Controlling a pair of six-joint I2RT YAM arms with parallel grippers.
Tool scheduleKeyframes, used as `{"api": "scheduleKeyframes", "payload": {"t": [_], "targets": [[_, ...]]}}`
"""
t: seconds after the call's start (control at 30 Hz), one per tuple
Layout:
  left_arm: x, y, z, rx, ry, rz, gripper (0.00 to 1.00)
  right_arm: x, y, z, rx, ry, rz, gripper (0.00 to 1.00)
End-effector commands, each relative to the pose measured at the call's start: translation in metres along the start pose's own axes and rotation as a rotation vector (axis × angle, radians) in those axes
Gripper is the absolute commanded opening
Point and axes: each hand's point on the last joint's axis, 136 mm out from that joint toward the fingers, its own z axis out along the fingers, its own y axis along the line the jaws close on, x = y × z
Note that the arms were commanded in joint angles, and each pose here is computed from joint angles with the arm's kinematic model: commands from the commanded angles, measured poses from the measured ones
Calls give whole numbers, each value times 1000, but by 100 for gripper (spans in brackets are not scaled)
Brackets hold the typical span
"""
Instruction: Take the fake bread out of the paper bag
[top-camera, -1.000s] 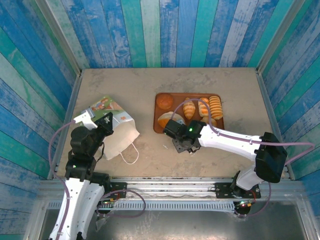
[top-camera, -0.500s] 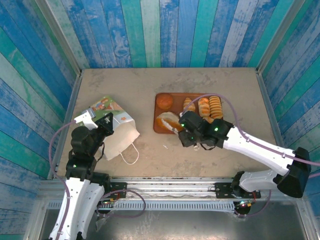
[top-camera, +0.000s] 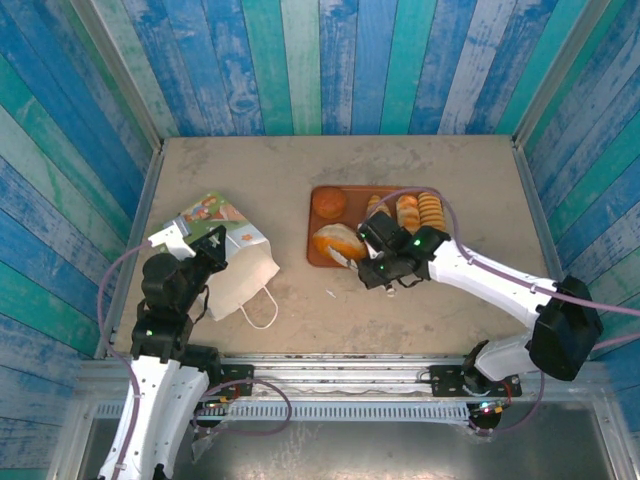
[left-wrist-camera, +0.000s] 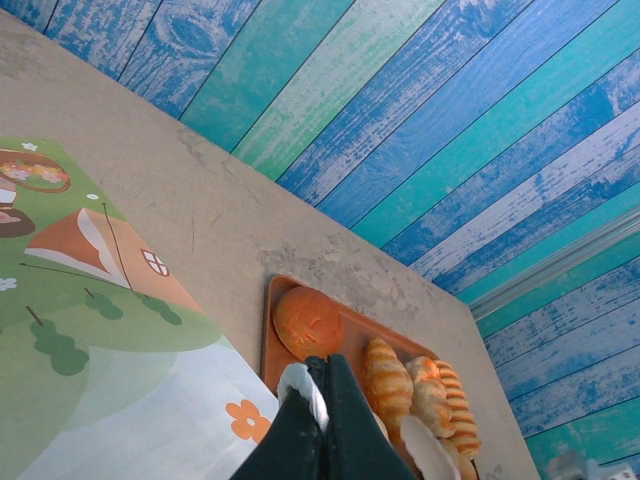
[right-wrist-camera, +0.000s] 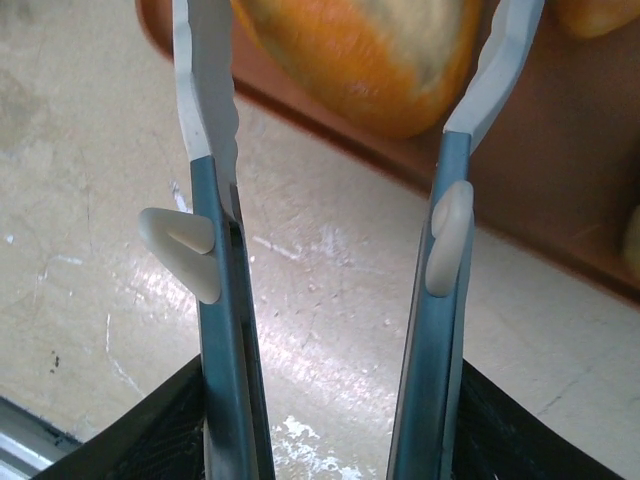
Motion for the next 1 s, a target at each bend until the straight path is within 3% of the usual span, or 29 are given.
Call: {"api": "scheduleKeyframes", "payload": {"t": [0.0, 0.67, 0.97], "targets": [[-5, -3, -3, 4, -23, 8, 0, 4, 9, 0, -62, -2, -8, 54], [-4, -4, 3, 16, -11, -18, 0, 1, 16, 5, -105, -17, 22, 44], [-6, -6, 3, 17, -12, -6, 0, -12, 4, -28, -63, -140, 26, 51]]}}
